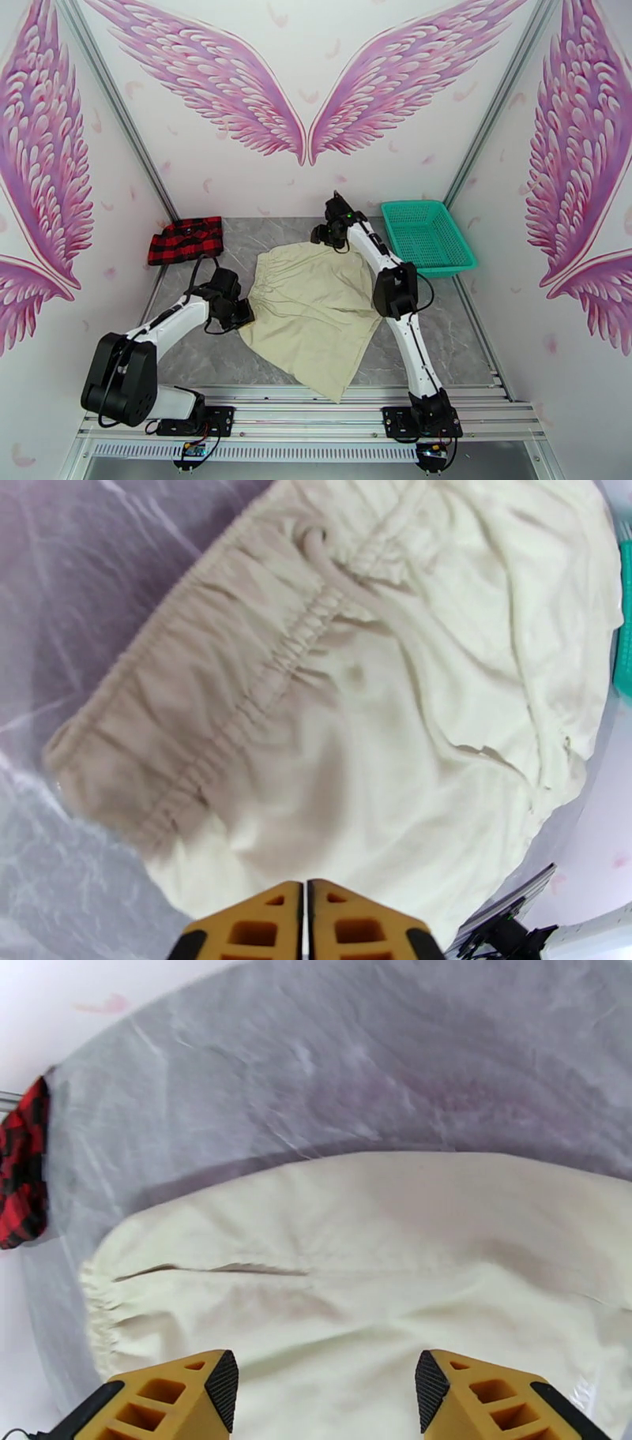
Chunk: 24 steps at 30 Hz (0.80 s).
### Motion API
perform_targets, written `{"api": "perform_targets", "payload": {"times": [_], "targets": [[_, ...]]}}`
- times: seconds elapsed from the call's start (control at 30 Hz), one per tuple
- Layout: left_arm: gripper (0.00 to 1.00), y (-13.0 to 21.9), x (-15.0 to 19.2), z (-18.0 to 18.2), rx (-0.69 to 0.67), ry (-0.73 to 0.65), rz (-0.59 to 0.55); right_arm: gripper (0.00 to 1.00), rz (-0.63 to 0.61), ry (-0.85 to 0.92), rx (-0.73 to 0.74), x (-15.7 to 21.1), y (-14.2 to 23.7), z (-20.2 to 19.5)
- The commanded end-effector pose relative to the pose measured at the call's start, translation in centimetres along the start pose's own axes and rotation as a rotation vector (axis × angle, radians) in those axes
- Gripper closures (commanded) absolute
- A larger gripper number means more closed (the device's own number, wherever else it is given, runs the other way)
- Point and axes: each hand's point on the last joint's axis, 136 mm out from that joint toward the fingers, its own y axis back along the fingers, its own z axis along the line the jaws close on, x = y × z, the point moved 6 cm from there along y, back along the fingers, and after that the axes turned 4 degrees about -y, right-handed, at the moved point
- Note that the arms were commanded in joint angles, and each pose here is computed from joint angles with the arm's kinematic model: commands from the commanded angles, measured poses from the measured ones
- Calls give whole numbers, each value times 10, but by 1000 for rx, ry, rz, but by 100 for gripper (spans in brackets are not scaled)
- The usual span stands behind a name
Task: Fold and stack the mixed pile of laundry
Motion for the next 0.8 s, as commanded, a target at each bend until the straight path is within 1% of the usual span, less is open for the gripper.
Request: {"api": "perform_targets", "payload": {"times": [0.0, 0.1, 0.23, 0.37, 0.47, 0.53, 0.57, 0.63, 0.7, 0.77], "targets": [[87, 20, -28, -17, -6, -145, -61, 37, -20, 31, 92, 15, 57, -8], [89, 14, -59, -41, 48, -269, -65, 39, 25, 29, 204, 48, 70, -37], [93, 0, -108, -74, 133, -390, -133, 41, 90, 0, 251, 88, 72, -68], [95, -34, -152, -94, 161, -456, -127, 42, 151, -44, 299, 112, 67, -91], [99, -65, -177, -97, 157, -448, -120, 42, 184, -66, 333, 123, 60, -101], [100, -85, -192, -98, 161, -407, -111, 42, 199, -72, 346, 129, 57, -106], [100, -96, -198, -95, 136, -374, -94, 42, 207, -78, 357, 132, 54, -109], [100, -112, -207, -92, 80, -330, -64, 42, 224, -85, 369, 137, 45, -115], [100, -125, -210, -92, 58, -303, -54, 42, 233, -93, 374, 137, 37, -118], [100, -138, -214, -84, 40, -236, -42, 41, 231, -95, 378, 134, 28, -119]]}}
